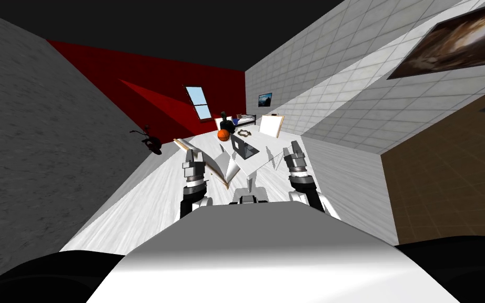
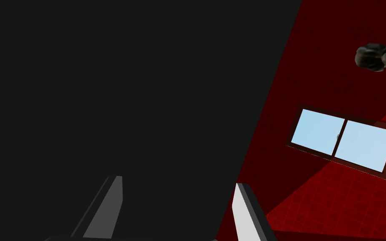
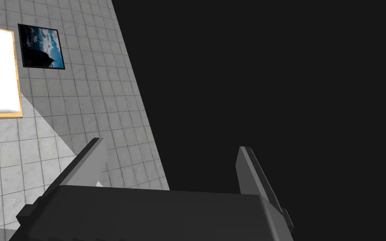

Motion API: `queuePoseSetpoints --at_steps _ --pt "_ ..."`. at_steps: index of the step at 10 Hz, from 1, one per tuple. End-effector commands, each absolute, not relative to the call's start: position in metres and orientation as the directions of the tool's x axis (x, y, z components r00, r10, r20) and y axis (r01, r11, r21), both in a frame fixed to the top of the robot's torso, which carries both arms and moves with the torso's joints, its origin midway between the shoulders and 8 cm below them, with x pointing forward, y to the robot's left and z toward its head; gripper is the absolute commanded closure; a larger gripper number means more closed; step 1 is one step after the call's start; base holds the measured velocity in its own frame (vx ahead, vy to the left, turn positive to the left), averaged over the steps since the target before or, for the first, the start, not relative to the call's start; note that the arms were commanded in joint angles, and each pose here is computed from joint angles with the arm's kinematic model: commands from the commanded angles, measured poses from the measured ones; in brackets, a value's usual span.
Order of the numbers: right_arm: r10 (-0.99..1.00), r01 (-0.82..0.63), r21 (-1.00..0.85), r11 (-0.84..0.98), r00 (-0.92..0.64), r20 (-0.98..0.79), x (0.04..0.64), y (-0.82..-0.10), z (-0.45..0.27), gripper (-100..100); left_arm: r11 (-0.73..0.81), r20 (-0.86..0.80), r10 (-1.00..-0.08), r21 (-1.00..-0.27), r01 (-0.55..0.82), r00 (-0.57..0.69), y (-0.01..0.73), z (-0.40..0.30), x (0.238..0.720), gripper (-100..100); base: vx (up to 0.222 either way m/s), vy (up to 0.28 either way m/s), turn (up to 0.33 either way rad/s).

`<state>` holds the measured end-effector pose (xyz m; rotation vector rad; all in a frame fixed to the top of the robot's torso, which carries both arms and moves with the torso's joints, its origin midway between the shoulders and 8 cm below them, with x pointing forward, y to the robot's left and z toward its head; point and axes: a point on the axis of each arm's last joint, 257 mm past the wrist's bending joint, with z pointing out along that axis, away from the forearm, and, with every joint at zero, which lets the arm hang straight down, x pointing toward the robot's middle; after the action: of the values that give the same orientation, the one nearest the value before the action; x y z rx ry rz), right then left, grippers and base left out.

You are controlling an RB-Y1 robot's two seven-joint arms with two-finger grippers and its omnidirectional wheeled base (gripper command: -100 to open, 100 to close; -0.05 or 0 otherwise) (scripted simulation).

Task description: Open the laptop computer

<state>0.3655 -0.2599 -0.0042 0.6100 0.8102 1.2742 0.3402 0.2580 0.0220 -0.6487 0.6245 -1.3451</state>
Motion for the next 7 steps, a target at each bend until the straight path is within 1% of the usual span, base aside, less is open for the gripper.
queuePoseSetpoints --at_steps 1,4,7 --pt "0.939 -0.548 0.770 0.328 0.096 -0.331 0.373 -0.257 -0.019 -100 0.108 -0.036 -0.992 -0.736 0.668 0.120 0.258 0.022 0.340 0 0.009 0.078 0.025" --pt "0.855 -0.497 0.715 0.492 0.118 -0.506 0.383 -0.260 -0.039 -100 0.108 -0.036 -0.992 -0.736 0.668 0.120 0.258 0.022 0.340 0 0.011 0.092 0.022" --pt "0.728 -0.437 0.616 0.655 0.146 -0.670 0.394 -0.269 -0.058 -100 0.108 -0.036 -0.992 -0.736 0.668 0.120 0.258 0.022 0.340 0 0.013 0.112 0.021"
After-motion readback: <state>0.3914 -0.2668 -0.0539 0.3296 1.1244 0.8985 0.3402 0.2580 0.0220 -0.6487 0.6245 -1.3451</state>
